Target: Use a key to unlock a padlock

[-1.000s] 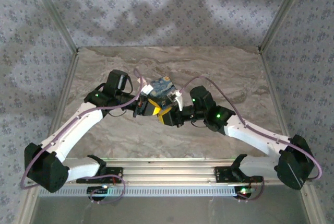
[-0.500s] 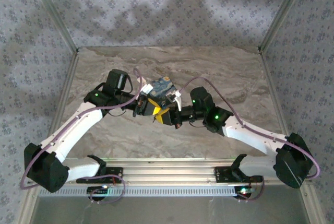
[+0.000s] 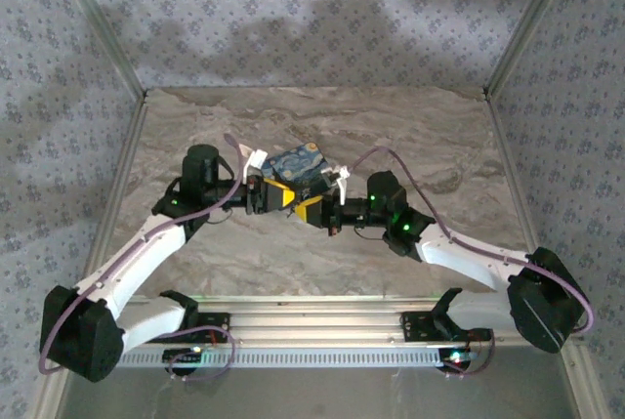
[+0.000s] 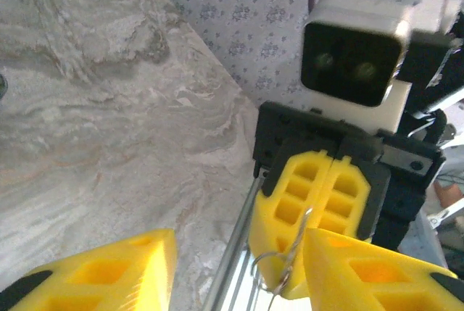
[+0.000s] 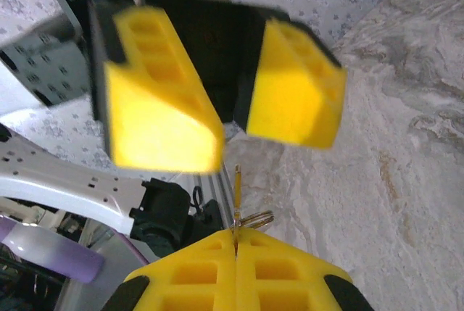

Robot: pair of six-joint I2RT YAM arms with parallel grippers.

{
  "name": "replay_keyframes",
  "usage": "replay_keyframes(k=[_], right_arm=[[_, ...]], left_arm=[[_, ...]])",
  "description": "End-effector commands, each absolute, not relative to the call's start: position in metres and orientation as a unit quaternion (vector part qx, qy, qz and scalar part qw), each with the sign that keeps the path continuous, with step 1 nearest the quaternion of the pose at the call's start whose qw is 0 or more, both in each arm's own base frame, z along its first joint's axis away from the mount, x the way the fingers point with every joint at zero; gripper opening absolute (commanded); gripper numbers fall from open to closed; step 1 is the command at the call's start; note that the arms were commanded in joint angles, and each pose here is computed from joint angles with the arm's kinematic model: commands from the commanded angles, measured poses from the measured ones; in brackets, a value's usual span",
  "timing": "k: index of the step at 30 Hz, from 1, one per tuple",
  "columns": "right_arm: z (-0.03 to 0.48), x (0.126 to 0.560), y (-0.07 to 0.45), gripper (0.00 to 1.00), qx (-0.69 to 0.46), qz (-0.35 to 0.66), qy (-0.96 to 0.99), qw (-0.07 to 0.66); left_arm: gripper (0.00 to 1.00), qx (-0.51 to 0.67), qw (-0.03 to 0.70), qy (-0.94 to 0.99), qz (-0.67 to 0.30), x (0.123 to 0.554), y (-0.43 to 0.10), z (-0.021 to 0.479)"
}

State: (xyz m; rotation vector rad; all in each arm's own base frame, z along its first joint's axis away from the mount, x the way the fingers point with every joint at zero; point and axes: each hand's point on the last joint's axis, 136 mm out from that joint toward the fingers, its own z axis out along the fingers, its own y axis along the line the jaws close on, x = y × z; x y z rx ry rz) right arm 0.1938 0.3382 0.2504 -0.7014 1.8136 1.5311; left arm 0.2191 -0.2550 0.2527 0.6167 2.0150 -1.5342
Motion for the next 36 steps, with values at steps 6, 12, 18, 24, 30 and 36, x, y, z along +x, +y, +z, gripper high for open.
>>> replay_keyframes(k=[6,12,18,24,30,36], right_arm=[[0.262,0.199,0.341,0.00,-0.257,0.605,0.677,0.331],[0.262,0.200,0.342,0.00,-0.254,0.607,0.677,0.330],[0.264,0.200,0.342,0.00,-0.252,0.609,0.675,0.333],[0.265,0.200,0.341,0.00,-0.252,0.609,0.674,0.334],[0.265,0.201,0.342,0.00,-0.251,0.609,0.674,0.334],[0.264,0.201,0.342,0.00,-0.252,0.609,0.675,0.333]], left_arm=[[0.39,0.242,0.302,0.689,-0.613,0.210,-0.259,0.287],[0.35,0.249,0.294,0.685,-0.618,0.206,-0.262,0.287],[0.36,0.249,0.285,0.692,-0.615,0.204,-0.262,0.280],[0.37,0.245,0.277,0.698,-0.613,0.204,-0.262,0.272],[0.36,0.252,0.265,0.697,-0.617,0.200,-0.263,0.271],[0.27,0.270,0.243,0.694,-0.621,0.191,-0.270,0.268]])
